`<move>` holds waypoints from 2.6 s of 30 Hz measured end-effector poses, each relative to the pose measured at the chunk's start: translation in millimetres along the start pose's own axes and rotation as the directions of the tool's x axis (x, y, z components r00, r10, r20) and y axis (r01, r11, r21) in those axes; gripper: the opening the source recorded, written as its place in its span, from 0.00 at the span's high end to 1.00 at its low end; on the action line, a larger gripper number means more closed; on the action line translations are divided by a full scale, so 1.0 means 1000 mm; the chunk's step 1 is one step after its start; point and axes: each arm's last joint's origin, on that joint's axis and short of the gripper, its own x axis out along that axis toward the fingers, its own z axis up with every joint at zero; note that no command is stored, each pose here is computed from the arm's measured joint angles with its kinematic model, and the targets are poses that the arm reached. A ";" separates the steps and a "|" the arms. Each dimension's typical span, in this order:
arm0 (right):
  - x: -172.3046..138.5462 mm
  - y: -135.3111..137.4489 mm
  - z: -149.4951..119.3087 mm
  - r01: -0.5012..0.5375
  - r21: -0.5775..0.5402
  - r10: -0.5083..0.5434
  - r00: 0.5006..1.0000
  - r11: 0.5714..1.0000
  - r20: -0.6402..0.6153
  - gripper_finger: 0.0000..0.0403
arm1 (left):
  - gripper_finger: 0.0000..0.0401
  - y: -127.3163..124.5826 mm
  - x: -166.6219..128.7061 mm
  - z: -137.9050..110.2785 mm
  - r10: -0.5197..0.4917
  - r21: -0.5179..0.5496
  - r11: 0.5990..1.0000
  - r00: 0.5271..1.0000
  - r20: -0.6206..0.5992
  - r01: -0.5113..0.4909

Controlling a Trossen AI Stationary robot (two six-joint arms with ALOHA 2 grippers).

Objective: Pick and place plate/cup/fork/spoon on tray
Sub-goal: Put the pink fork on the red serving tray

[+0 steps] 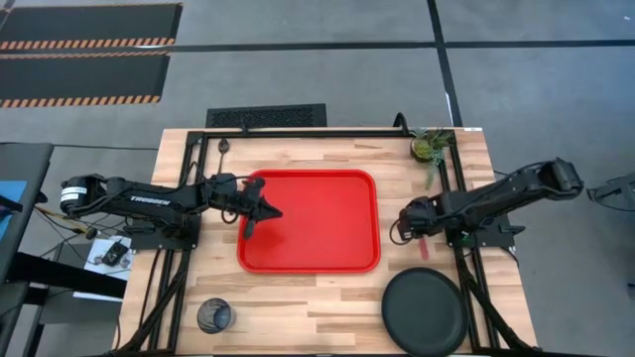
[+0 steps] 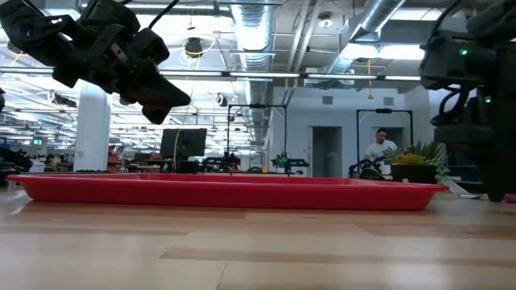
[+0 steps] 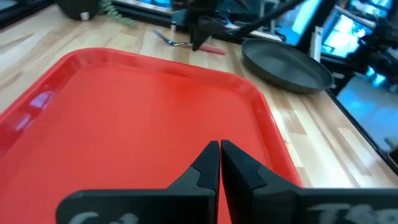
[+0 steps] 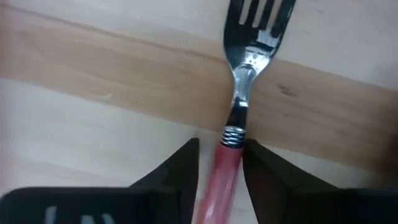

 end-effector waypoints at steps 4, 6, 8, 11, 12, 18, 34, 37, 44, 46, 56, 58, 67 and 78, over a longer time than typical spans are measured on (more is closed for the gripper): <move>0.000 0.002 -0.003 -0.006 -0.055 0.009 0.999 0.998 0.045 0.77 | 1.00 0.000 0.000 0.000 0.004 -0.087 0.996 1.000 -0.004 -0.004; 0.000 0.002 -0.003 -0.006 -0.086 0.011 0.998 0.996 0.063 0.82 | 1.00 0.002 0.001 0.004 0.016 -0.137 0.990 1.000 -0.026 -0.019; 0.000 0.003 -0.004 -0.005 -0.117 0.015 0.996 0.993 0.085 0.86 | 1.00 0.004 0.001 0.008 0.033 -0.176 0.984 0.998 -0.058 -0.042; 0.000 0.004 -0.003 -0.004 -0.145 0.022 0.992 0.989 0.127 0.88 | 0.99 0.009 0.000 0.017 0.062 -0.228 0.970 0.993 -0.103 -0.085; 0.000 0.004 -0.002 -0.004 -0.156 0.027 0.989 0.988 0.144 0.88 | 0.98 0.010 0.000 0.021 0.073 -0.244 0.965 0.991 -0.109 -0.098; -0.015 0.017 0.006 0.030 -0.263 0.068 0.932 0.964 0.357 0.87 | 0.84 0.019 -0.005 0.050 0.105 -0.357 0.922 0.984 -0.141 -0.149; -0.060 0.179 0.055 0.079 -0.660 0.434 0.695 0.747 0.573 0.88 | 0.48 0.019 -0.018 0.103 0.153 -0.452 0.867 0.975 -0.158 -0.209; -0.061 0.207 0.063 0.031 -0.640 0.459 0.669 0.768 0.584 0.88 | 0.47 0.015 -0.015 0.102 0.200 -0.321 0.915 0.965 -0.167 -0.245; -0.058 0.239 0.082 -0.119 -0.562 0.510 0.601 0.819 0.616 0.88 | 0.48 0.001 -0.003 0.081 0.321 -0.132 0.931 0.935 -0.147 -0.340; -0.060 0.245 0.086 -0.176 -0.551 0.545 0.551 0.816 0.632 0.88 | 0.49 0.001 0.001 0.067 0.331 -0.146 0.928 0.938 -0.104 -0.344; -0.042 0.266 0.086 -0.305 -0.568 0.644 0.404 0.765 0.650 0.88 | 0.54 0.002 -0.003 0.022 0.340 -0.275 0.922 0.912 0.231 -0.274; -0.038 0.271 0.086 -0.314 -0.573 0.653 0.388 0.757 0.650 0.88 | 0.54 0.002 -0.003 0.020 0.341 -0.282 0.919 0.913 0.223 -0.275; -0.042 0.304 0.089 -0.311 -0.614 0.688 0.342 0.725 0.640 0.88 | 0.54 0.004 -0.002 0.018 0.405 -0.333 0.886 0.888 0.216 -0.323; -0.047 0.313 0.082 -0.260 -0.622 0.672 0.344 0.739 0.655 0.88 | 0.65 0.003 -0.005 0.021 0.412 -0.336 0.884 0.880 0.236 -0.324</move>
